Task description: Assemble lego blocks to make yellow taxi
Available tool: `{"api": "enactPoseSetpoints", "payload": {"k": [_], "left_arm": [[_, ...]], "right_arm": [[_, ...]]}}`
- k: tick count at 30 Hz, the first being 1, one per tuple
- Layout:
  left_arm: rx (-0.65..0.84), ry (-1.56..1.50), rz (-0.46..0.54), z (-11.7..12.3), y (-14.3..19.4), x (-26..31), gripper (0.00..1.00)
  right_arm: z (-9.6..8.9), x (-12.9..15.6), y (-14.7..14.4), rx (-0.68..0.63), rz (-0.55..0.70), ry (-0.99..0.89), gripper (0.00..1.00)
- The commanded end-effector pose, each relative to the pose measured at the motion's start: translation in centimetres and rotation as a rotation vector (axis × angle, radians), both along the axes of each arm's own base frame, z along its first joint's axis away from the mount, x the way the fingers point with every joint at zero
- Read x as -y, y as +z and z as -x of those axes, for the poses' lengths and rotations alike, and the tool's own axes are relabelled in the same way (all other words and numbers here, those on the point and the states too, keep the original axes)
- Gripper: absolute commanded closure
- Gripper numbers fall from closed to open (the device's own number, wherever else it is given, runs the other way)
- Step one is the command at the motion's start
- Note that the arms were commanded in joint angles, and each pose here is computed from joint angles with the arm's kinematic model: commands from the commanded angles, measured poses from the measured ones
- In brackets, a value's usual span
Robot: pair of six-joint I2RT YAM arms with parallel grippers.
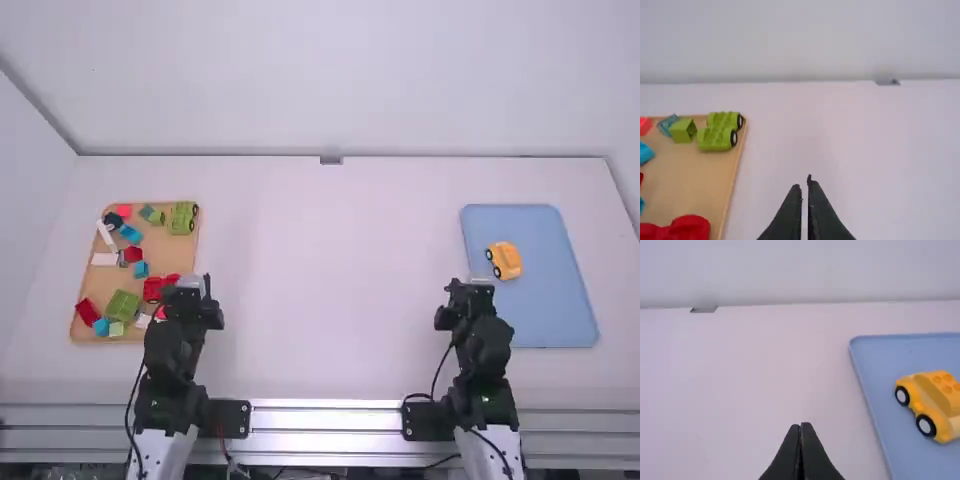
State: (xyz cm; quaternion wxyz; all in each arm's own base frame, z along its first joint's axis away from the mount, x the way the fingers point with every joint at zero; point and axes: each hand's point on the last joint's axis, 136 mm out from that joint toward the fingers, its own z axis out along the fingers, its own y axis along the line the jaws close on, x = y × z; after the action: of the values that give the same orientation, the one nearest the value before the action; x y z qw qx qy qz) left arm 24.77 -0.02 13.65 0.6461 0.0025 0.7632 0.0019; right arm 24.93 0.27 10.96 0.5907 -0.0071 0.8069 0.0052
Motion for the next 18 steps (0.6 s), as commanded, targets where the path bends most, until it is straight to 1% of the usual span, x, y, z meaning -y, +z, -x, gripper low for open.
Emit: {"api": "enactPoseSetpoints", "payload": {"k": [1,5,18], "left_arm": [[0.019,0.001,0.006,0.1,0.2,0.0,0.99],[0.061,0.001,0.006,0.2,1.1,0.0,1.00],[0.061,0.001,0.006,0.2,1.1,0.0,1.00]], "right_arm": [[0.1,0.0,-0.5,0.011,-0.005,-0.002,1.00],[0.1,0.0,0.7,0.067,-0.005,-0.002,1.00],[0.4,0.0,3.8,0.201,-0.005,-0.002,1.00]]}}
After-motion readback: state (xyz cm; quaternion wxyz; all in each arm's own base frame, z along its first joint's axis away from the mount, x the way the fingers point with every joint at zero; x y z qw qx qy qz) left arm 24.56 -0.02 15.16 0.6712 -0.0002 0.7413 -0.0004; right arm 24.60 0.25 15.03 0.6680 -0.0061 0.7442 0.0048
